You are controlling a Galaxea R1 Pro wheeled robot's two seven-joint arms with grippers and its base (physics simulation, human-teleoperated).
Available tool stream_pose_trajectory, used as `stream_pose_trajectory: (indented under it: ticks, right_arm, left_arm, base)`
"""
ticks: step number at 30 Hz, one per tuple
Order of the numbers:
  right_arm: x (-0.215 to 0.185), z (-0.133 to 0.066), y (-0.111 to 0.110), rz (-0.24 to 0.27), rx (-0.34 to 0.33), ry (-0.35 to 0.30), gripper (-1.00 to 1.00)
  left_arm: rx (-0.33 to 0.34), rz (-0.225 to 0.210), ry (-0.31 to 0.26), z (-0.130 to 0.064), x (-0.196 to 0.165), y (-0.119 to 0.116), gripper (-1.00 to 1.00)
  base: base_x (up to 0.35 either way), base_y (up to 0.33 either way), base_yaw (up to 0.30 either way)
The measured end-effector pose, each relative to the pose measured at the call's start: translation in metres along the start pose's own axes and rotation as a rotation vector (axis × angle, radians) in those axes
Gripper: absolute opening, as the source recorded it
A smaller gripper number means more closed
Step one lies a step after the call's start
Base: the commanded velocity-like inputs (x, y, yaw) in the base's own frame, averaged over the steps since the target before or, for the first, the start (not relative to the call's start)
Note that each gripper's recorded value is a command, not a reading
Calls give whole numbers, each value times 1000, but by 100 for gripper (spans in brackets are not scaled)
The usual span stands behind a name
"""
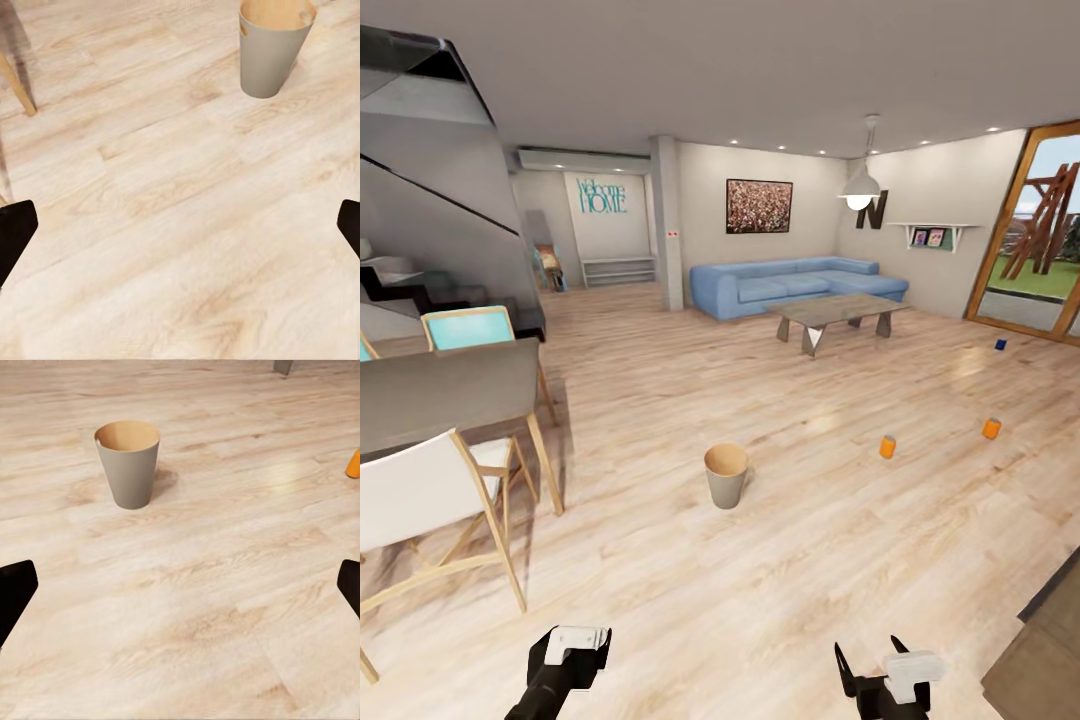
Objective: Put the three can of soda from the living room inside the tash can in the kitchen.
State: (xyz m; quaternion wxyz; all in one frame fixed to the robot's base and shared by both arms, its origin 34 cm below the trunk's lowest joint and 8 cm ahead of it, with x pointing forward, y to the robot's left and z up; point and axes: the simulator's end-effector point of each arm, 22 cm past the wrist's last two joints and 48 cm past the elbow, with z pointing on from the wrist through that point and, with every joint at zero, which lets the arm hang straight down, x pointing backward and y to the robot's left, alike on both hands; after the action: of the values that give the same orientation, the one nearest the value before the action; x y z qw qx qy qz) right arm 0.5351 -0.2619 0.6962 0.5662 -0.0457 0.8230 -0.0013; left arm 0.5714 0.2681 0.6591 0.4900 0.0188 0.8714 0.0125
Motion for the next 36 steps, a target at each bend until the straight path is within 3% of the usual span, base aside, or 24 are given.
stream_pose_trajectory:
  ticks: [17,36]
  right_arm:
    - [0,0,0,0,0,0,100]
    - [0,0,1,1,-2,0,100]
  left_arm:
    - [0,0,0,0,0,0,100]
    - [-1,0,1,0,0,0,100]
  base:
    - [275,130,0]
    - [234,-177,0]
